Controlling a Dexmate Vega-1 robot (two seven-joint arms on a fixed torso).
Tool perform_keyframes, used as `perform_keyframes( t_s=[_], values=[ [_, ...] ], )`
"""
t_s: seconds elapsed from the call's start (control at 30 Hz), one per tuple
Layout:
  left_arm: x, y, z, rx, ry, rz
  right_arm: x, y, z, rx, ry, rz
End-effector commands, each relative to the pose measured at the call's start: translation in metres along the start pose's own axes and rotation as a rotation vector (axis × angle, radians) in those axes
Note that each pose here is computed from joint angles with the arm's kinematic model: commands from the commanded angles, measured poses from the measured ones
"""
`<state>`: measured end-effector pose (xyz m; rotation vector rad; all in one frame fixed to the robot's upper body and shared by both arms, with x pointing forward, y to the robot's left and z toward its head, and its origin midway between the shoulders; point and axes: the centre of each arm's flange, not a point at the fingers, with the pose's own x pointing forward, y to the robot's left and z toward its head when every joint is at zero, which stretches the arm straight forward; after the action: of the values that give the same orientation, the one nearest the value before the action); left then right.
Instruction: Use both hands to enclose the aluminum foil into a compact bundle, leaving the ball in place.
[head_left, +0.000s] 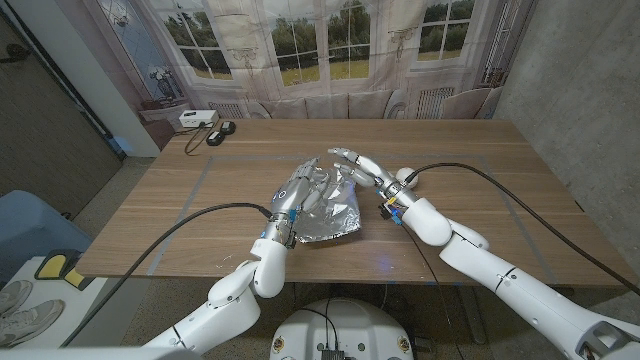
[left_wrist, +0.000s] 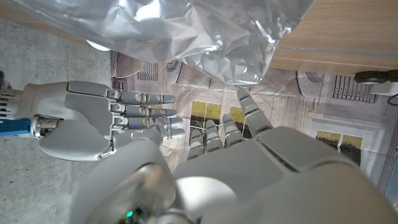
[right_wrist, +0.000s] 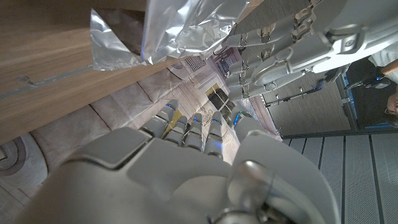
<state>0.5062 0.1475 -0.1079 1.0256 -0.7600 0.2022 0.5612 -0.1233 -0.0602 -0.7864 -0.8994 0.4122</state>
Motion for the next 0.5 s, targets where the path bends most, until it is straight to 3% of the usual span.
perform_keyframes(
  t_s=[0.03,0.5],
  values=[
    [0.003,-0.010,-0.010,-0.013,0.047,-0.067,0.005,0.014,-0.004,-0.023,0.058,0.064],
    [0.007,-0.010,-0.008,0.000,0.041,-0.062,0.010,0.035,-0.027,-0.027,0.148,0.169]
  ],
)
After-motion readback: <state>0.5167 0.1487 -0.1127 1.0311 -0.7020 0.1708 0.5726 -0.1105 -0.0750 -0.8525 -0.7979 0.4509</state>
